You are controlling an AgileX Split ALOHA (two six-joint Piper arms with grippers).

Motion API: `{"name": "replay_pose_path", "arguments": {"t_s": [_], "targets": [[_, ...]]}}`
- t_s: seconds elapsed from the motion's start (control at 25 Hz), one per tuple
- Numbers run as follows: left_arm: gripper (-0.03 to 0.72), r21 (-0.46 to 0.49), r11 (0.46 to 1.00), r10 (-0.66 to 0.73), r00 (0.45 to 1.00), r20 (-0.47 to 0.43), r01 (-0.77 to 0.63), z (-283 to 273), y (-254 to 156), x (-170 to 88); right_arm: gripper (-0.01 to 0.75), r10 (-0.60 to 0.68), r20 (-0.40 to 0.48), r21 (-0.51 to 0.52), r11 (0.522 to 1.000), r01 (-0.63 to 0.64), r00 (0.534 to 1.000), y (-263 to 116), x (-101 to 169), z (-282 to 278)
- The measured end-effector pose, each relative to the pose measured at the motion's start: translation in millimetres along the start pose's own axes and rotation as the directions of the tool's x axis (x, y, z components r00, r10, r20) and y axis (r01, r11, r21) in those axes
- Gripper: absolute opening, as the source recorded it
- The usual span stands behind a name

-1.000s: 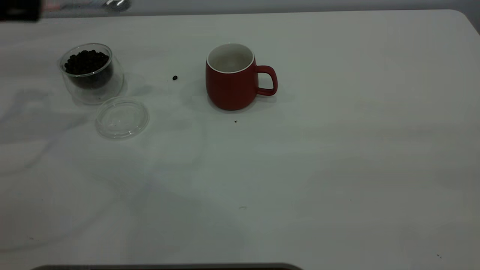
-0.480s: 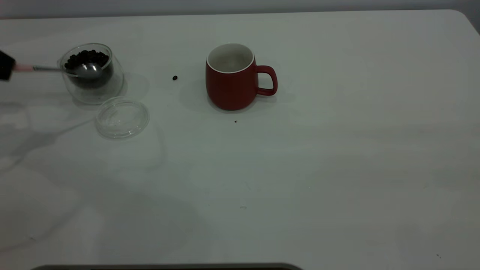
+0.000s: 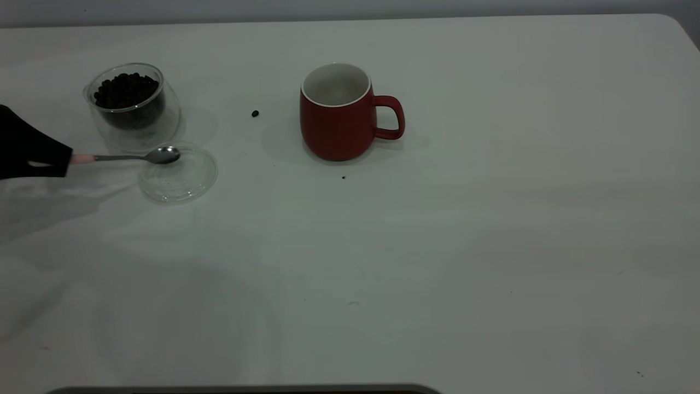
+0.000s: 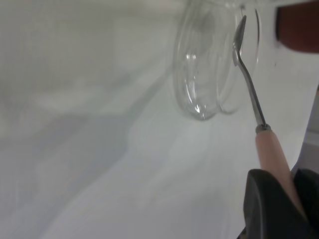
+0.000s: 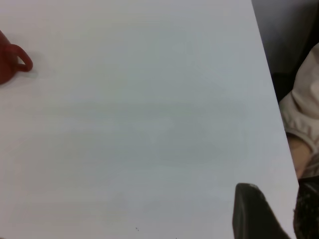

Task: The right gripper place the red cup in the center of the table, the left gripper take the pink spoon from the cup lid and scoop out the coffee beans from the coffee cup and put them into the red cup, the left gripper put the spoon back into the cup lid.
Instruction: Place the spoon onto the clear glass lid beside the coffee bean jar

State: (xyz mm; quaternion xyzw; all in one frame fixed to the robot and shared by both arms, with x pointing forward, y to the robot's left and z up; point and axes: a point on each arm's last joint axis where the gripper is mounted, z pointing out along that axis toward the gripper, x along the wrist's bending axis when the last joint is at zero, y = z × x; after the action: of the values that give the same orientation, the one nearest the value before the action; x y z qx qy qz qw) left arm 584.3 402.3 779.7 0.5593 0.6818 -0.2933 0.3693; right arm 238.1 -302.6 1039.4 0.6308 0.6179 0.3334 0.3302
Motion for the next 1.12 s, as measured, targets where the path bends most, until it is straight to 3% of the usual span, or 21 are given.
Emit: {"name": "replay_pose_path", "arguments": {"t_s": [0.72,1.12], "targets": [[0.145,0.036,0.999,-0.031,1.0,0.004,0.031,33,-2,4,0.239,0.0,0.0,0.0,1.0,0.0,1.0,0,0,0],[0.457,0.029,0.996,-0.08,0.997,-0.017,0.08,33,-2,7,0.239,0.0,0.0,0.0,1.0,0.0,1.0,0,0,0]]}}
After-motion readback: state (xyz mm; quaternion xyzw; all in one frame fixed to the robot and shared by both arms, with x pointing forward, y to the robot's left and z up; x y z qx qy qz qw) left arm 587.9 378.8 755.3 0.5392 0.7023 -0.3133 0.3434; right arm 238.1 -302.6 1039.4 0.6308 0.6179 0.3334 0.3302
